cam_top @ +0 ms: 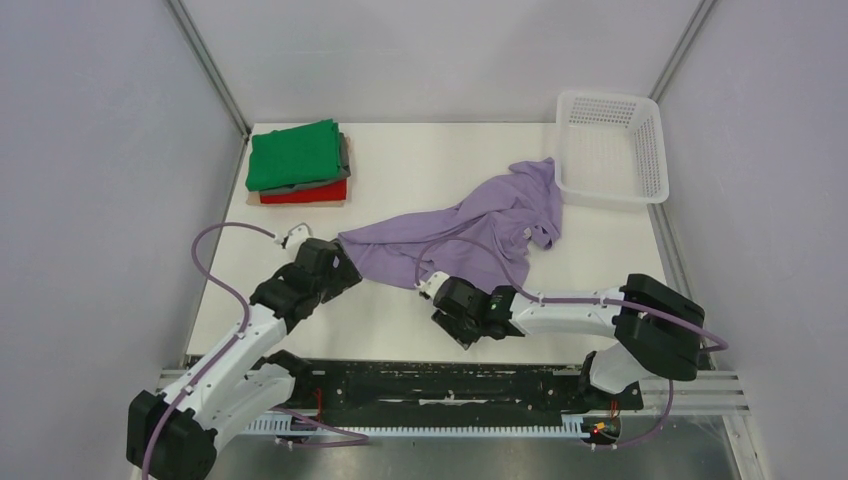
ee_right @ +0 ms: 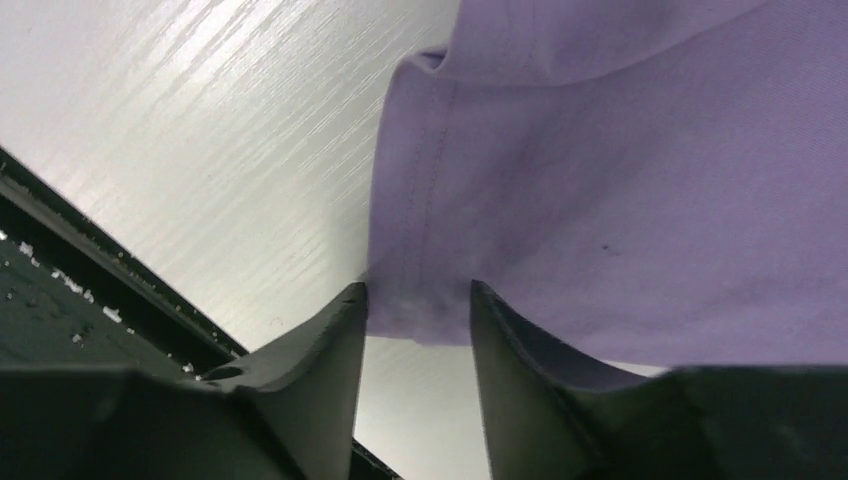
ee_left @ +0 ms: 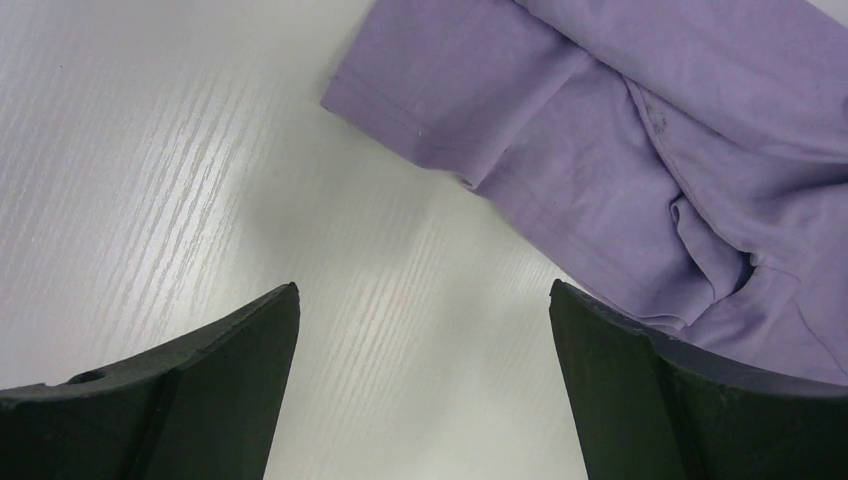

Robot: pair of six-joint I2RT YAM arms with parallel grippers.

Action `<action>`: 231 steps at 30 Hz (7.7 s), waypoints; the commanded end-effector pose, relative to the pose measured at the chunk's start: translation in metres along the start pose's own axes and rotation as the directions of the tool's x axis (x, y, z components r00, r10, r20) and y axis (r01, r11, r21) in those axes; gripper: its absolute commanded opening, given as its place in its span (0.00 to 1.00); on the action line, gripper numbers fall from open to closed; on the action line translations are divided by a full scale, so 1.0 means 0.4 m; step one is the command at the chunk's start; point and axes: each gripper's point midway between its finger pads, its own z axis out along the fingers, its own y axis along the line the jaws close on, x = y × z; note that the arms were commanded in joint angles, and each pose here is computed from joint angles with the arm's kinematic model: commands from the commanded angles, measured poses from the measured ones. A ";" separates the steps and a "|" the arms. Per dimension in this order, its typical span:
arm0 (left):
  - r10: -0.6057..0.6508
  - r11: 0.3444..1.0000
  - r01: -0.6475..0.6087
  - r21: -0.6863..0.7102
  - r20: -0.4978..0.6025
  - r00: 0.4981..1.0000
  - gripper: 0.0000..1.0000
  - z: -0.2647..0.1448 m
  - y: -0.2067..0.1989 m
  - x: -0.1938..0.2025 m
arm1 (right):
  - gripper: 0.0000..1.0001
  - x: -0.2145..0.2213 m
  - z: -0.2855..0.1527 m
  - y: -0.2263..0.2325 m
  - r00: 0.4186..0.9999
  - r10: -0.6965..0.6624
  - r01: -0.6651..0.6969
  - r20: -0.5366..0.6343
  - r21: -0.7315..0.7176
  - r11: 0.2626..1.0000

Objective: Fold and stack the t-shirts
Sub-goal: Flatten out the tshirt

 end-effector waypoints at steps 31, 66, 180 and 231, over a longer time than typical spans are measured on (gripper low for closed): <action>-0.037 0.990 0.032 -0.141 -0.033 0.999 1.00 0.075 0.053 0.041 | 0.00 -0.054 -0.226 -0.524 0.843 0.298 -0.511 0.449 0.491 0.706; -0.076 0.979 0.048 -0.199 -0.136 0.988 0.52 0.266 0.014 -0.014 | 0.00 -0.021 -0.303 -0.601 0.810 0.281 -0.570 0.515 0.580 0.582; -0.043 0.991 0.082 -0.109 0.320 0.946 1.00 0.060 -0.059 -0.498 | 0.98 -0.408 -0.230 -0.823 0.806 0.118 -0.510 0.580 0.579 0.636; 0.076 0.997 -0.070 0.046 -0.166 0.983 1.00 0.296 -0.117 -0.114 | 0.98 -0.692 0.183 -0.786 0.651 0.297 -0.504 0.698 0.105 0.858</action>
